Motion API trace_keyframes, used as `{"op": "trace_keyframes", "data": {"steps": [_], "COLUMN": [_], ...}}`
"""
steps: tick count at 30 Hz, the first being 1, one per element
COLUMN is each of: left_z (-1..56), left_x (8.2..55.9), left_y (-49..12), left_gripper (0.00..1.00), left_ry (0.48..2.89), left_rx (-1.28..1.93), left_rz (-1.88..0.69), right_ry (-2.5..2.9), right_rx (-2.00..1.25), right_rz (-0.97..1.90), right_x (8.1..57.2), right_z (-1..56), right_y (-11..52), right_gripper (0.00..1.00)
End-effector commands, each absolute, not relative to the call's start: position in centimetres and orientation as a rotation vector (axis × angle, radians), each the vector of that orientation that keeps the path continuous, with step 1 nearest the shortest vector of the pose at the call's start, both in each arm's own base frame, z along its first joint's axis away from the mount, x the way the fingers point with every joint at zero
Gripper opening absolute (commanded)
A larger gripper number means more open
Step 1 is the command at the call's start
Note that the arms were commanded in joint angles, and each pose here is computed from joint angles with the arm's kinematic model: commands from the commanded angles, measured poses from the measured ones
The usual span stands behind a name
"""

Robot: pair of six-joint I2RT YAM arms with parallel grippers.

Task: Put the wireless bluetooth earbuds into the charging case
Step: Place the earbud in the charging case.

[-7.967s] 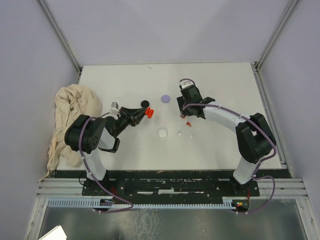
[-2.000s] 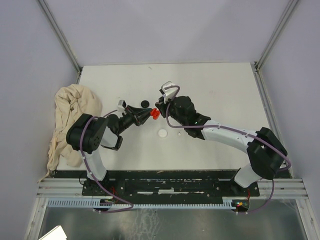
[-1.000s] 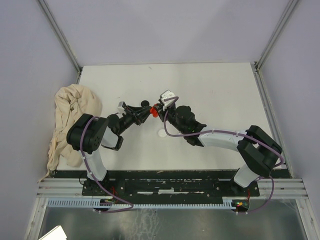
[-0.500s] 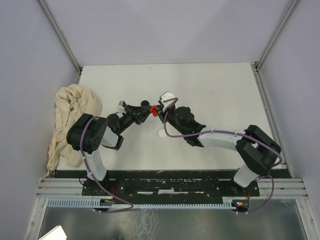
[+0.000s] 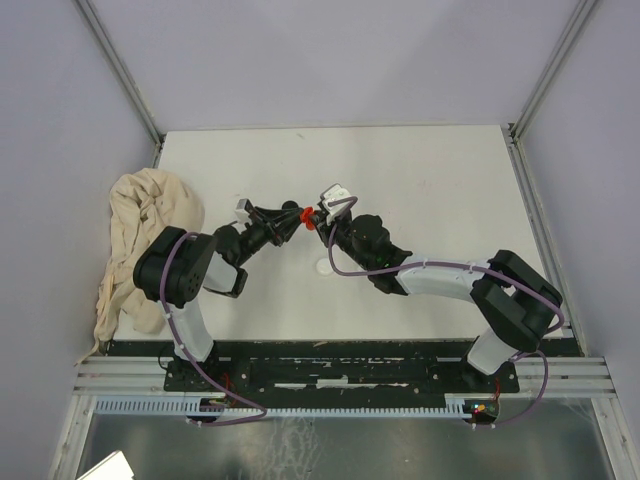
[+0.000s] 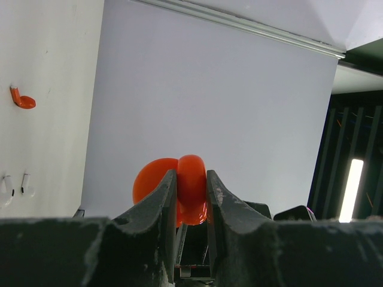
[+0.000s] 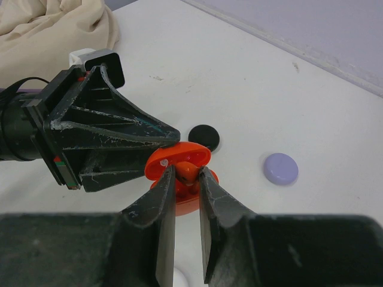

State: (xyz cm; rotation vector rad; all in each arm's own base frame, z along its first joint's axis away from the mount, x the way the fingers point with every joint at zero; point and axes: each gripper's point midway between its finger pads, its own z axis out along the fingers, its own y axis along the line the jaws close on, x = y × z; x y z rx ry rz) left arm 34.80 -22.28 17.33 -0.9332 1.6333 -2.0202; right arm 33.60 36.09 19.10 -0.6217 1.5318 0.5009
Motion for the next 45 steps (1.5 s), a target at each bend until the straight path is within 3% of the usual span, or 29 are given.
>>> {"op": "trace_keyframes", "data": {"steps": [1,5,14,21,29,45], "left_z": [22.8,22.9,22.2,21.3,21.4,21.3], "left_x": [34.3,34.4,34.7,35.0,34.3,33.6], "left_y": [-21.9,-21.9,-22.1,-22.5,-23.1,-23.5], "left_gripper": [0.03,0.03,0.03,0.03,0.03,0.03], "left_ry": [1.429,1.424,1.442,1.474,1.512,1.546], "left_rx": [-0.743,-0.743,-0.734,-0.712,-0.616,-0.549], "left_rz": [-2.128,-2.127,-2.112,-2.095,-2.098,-2.096], "right_ry": [1.494,1.496,1.472,1.455,1.78,1.992], "right_rx": [-0.608,-0.606,-0.575,-0.417,-0.442,-0.581], "right_rz": [0.506,0.505,0.547,0.501,0.168,0.115], "right_x": [33.4,33.4,32.6,32.7,34.7,35.0], "right_z": [20.2,20.1,23.0,27.4,25.8,20.6], "right_y": [36.0,36.0,35.4,32.2,28.9,30.8], "right_gripper": [0.02,0.09,0.52,0.71,0.79,0.82]}}
